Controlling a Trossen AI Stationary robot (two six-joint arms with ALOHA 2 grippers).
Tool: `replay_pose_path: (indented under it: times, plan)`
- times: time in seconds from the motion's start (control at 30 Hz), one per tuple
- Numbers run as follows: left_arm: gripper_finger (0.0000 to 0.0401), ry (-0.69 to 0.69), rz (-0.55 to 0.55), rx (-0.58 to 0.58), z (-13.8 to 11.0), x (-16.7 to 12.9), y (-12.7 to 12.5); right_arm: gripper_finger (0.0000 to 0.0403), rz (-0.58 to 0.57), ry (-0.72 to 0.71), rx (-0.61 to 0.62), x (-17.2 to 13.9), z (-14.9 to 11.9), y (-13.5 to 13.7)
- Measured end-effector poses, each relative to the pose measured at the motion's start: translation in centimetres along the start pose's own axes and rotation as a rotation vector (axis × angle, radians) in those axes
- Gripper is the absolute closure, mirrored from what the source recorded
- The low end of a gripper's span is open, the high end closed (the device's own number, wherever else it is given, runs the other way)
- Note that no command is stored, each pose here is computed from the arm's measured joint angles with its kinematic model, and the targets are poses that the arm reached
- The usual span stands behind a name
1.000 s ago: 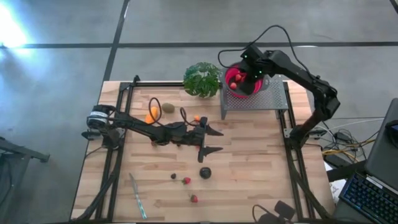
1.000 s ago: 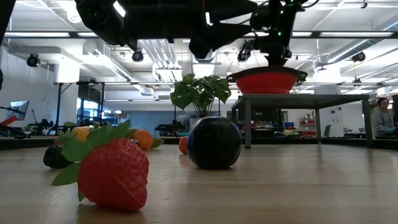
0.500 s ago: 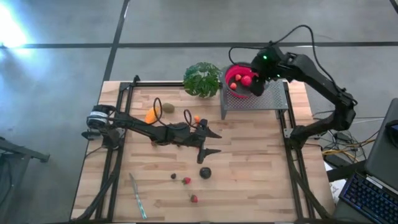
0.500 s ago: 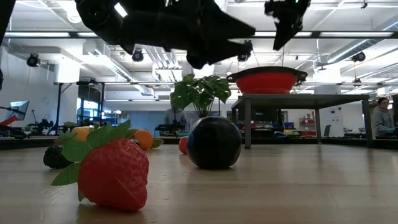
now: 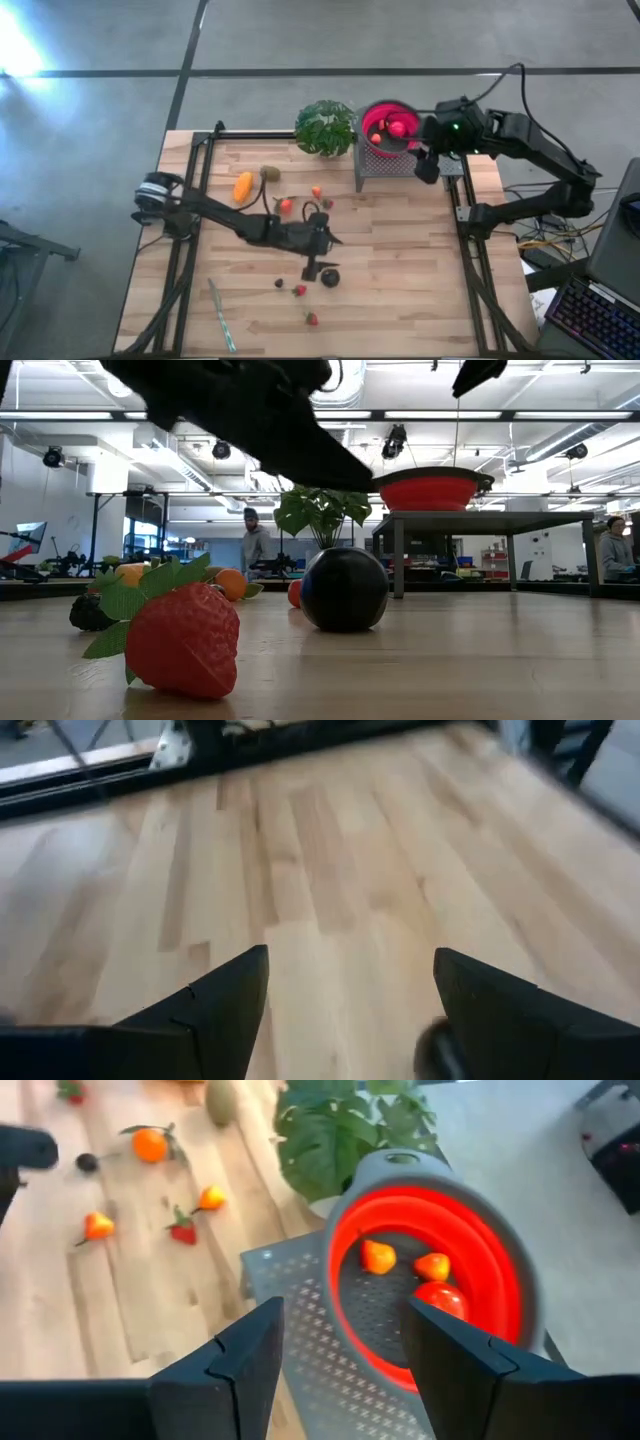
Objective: Pick & Place Fruit
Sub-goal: Put the plum into the red strainer bowl on the shelf
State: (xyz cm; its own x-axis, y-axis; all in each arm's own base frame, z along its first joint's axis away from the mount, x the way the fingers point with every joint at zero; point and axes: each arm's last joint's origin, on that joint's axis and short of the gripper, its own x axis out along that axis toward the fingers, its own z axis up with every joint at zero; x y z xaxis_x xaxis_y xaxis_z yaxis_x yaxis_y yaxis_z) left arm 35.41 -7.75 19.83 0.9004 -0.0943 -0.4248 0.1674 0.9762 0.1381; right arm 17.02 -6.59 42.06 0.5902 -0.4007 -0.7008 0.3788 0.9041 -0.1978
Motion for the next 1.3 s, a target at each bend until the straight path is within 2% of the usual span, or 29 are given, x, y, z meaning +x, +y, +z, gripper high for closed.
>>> replay_pose_path:
  times: [0.1,0.17,0.3,0.5,0.63,0.87,1.1,1.3]
  plan:
    - [0.0112,0.126,0.173,0.016,0.6,-1.7,-0.8,0.0211,0.009,0.001,0.008,-0.1,-0.6,0.3]
    - [0.0112,0.194,0.300,-0.050,1.0,-3.0,-0.8,0.0215,0.009,0.011,0.009,0.1,-1.1,0.4]
    - [0.0112,0.287,0.497,-0.297,0.5,-5.0,0.1,0.0224,0.008,0.025,0.007,0.5,-1.6,0.5]
    - [0.0112,0.375,0.658,-0.584,-1.2,-6.1,1.7,0.0224,0.006,0.002,0.004,1.3,-1.5,0.6]
    - [0.0112,0.449,0.697,-0.650,-2.3,-6.1,2.2,0.0213,0.006,0.013,-0.001,1.7,-1.4,0.7]
    - [0.0112,0.456,0.688,-0.773,-2.6,-5.9,2.2,0.0200,-0.006,0.009,-0.004,1.6,-1.4,0.6]
    - [0.0112,0.492,0.769,-0.861,-3.2,-6.5,2.2,0.0210,-0.021,0.009,-0.005,1.6,-1.4,0.6]
    - [0.0117,0.500,0.793,-0.912,-3.7,-6.2,2.1,0.0220,-0.021,0.006,-0.007,1.6,-1.3,0.6]
